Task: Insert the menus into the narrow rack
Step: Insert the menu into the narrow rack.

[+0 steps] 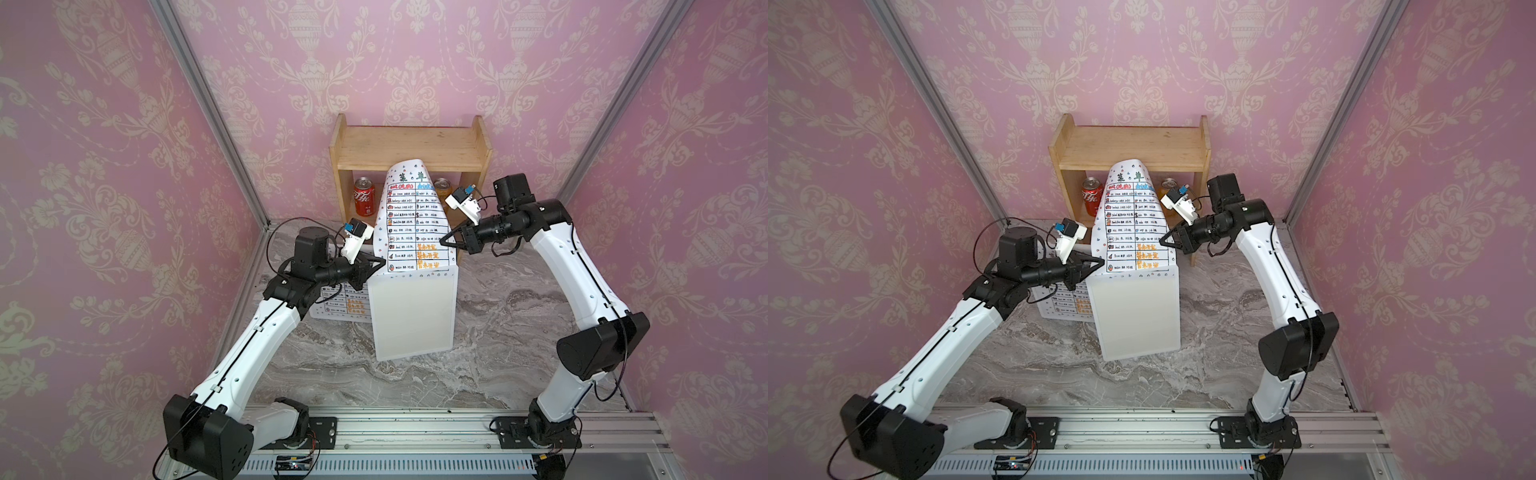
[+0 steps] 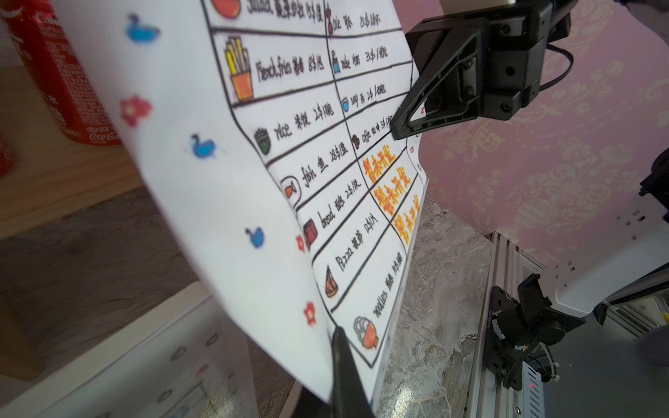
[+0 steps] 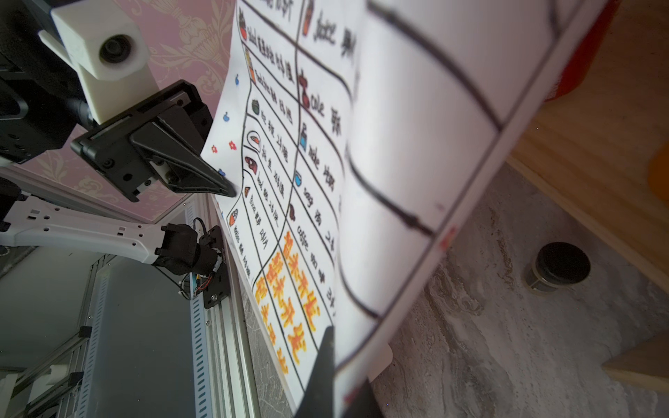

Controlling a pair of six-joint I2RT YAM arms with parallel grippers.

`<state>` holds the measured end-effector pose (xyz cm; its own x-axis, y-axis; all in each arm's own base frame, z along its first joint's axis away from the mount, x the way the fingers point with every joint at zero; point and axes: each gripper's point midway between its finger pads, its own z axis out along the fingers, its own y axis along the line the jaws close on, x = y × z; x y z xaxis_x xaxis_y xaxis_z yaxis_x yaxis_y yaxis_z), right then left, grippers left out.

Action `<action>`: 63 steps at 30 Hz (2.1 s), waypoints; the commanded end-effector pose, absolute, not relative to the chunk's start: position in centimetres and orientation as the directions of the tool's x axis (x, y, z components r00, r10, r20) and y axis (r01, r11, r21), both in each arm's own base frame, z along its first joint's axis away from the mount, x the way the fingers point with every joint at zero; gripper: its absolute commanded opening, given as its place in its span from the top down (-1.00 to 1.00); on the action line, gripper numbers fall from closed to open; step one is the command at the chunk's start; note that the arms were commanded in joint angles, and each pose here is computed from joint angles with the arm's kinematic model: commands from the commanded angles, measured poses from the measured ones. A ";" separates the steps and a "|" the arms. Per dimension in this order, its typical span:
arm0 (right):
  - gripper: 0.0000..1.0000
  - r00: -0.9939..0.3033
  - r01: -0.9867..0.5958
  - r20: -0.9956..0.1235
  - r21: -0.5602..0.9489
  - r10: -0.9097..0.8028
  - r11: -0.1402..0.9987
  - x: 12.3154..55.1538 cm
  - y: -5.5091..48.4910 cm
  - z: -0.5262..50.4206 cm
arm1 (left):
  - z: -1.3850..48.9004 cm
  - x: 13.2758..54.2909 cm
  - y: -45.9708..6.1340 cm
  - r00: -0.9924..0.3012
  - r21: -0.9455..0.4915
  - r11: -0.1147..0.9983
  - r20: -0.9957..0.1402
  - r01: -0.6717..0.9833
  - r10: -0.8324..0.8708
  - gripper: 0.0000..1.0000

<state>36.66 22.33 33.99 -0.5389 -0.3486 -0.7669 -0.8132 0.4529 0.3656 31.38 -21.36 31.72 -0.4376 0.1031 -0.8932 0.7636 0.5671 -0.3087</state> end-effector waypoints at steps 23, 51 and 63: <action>0.85 -0.505 -0.830 -0.780 0.321 -0.369 0.457 35.9 22.4 33.9 | 37.2 37.0 -22.8 -0.299 -0.169 0.569 -0.944 0.805 0.141 -0.03; 0.19 -0.487 -0.839 -0.803 0.320 -0.343 0.440 35.7 22.5 35.4 | 36.1 33.8 -22.8 -0.341 -0.240 0.534 -0.935 0.811 0.097 0.95; -0.68 -0.570 -0.777 -0.785 0.418 -0.242 0.471 38.0 20.6 35.1 | 35.6 32.8 -22.9 -0.322 -0.208 0.546 -0.939 0.812 0.120 0.96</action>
<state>38.64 20.38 34.44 -0.5551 -0.2642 -0.7887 -0.7799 0.4950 0.3831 33.66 -22.94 34.77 -0.3507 0.1224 -0.9285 0.8030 0.5495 -0.2308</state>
